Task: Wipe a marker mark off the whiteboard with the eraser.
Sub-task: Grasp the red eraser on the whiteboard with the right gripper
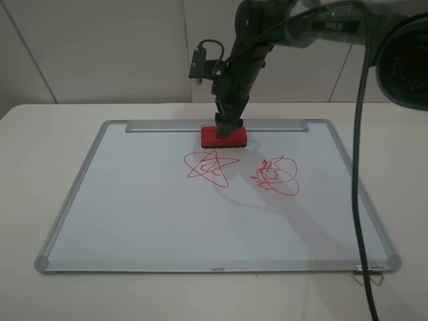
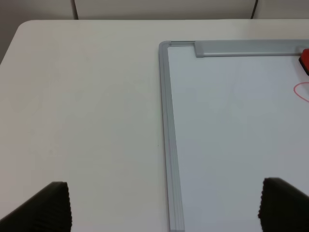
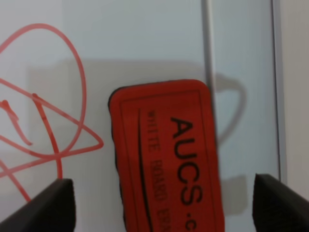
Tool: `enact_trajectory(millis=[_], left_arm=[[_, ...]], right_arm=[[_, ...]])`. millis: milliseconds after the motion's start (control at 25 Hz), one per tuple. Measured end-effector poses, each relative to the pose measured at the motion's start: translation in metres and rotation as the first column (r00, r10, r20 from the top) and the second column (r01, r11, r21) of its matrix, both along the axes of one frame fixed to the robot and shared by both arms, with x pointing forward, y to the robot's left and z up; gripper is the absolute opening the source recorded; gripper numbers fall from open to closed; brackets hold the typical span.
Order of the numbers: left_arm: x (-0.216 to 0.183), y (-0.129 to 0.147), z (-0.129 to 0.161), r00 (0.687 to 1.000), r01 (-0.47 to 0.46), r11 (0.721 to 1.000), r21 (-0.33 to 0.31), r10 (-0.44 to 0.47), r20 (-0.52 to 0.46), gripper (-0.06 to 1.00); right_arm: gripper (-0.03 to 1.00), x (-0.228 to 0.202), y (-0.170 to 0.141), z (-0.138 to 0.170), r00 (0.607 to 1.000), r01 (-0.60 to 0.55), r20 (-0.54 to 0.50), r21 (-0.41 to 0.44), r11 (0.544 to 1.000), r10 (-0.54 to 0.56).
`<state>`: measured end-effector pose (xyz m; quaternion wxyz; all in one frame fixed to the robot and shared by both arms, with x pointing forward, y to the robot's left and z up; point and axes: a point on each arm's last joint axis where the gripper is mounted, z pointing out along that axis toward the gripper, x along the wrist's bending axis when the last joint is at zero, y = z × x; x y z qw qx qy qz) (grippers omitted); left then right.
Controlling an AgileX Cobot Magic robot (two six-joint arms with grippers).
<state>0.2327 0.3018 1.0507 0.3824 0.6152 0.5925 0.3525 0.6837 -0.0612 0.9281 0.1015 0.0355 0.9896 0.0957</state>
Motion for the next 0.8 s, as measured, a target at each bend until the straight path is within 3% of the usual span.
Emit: enact_trajectory(millis=[280, 800], left_arm=[[0.000, 0.000, 0.000, 1.000, 0.000, 1.000, 0.000, 0.000, 0.000, 0.77], [0.000, 0.000, 0.000, 1.000, 0.000, 1.000, 0.000, 0.000, 0.000, 0.77]], right_arm=[[0.65, 0.002, -0.001, -0.017, 1.000, -0.013, -0.023, -0.046, 0.999, 0.012], [0.64, 0.007, -0.005, -0.038, 1.000, -0.003, -0.027, -0.053, 0.999, 0.001]])
